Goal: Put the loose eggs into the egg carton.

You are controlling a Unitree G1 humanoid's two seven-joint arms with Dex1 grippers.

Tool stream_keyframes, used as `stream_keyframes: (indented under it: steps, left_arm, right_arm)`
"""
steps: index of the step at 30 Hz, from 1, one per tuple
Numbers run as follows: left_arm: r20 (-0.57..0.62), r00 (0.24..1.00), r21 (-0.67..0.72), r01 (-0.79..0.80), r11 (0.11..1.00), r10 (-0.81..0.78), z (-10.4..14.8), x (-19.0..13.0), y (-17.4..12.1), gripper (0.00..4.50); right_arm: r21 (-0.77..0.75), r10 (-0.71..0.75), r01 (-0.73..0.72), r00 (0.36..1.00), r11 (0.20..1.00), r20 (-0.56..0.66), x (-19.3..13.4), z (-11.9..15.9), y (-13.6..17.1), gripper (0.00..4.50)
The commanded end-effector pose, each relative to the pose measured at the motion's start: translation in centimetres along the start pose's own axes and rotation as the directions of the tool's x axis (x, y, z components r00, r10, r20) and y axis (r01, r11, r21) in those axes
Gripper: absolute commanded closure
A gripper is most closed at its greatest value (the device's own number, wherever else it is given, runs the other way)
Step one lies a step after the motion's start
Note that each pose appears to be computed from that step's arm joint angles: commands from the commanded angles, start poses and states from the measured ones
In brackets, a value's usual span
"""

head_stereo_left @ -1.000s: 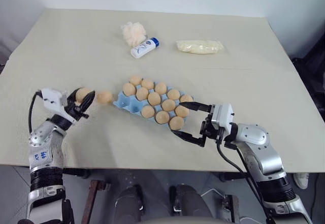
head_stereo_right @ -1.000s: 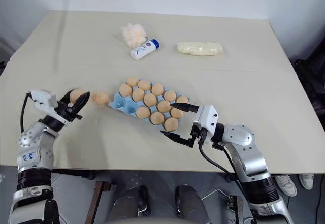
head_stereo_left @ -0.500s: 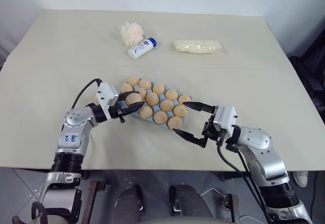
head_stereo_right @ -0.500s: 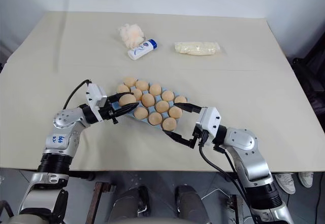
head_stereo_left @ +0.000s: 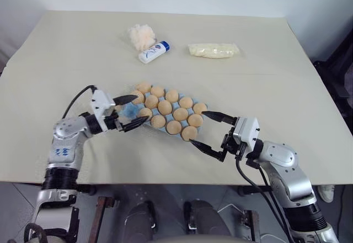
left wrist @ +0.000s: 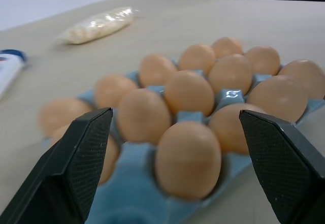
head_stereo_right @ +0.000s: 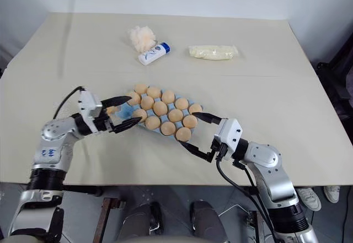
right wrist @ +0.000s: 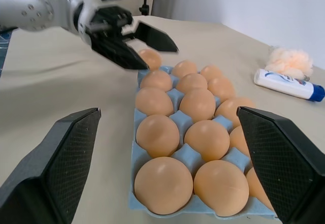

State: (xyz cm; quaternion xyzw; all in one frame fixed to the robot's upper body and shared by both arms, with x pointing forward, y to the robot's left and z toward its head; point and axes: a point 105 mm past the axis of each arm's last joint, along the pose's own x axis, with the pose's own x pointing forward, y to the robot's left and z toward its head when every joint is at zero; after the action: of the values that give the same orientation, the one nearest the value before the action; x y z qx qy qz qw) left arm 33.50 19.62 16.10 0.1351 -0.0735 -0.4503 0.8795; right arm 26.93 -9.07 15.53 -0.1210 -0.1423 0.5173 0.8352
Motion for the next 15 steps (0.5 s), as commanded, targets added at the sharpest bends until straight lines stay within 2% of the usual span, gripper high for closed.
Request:
stream_keyframes:
  steps: [1,3,6,9,11,15]
  left_arm:
    - [-0.004,0.999,0.068,-0.039,0.997,0.039,1.1,-3.0,0.7,0.12]
    - [-0.078,0.997,0.07,-0.023,0.997,0.028,0.5,-6.2,0.0,0.12]
    - [-0.156,0.987,0.068,-0.029,0.997,0.039,-0.3,-8.9,-0.4,0.12]
    - [-0.19,0.96,0.06,-0.198,0.978,0.206,-1.3,-12.2,1.1,0.12]
    - [-0.204,0.916,0.061,-0.34,0.939,0.345,-2.2,-14.5,1.9,0.12]
    - [-0.199,0.859,0.042,-0.473,0.88,0.471,-3.3,-16.0,1.9,0.12]
  right_arm:
    - [-0.035,0.026,-0.025,0.999,0.999,0.036,0.1,1.1,0.0,0.0]
    - [-0.031,0.04,-0.039,0.999,0.999,0.032,-0.1,1.1,-0.1,0.0]
    - [-0.025,0.07,-0.069,0.998,0.997,0.01,-0.6,0.8,0.0,0.0]
    - [-0.027,0.084,-0.084,0.996,0.996,-0.005,-0.9,0.5,-0.2,0.0]
    - [-0.028,0.082,-0.082,0.997,0.996,-0.004,-0.9,0.5,-0.4,0.0]
    - [-0.028,0.088,-0.088,0.996,0.996,0.001,-0.7,0.5,-0.5,0.0]
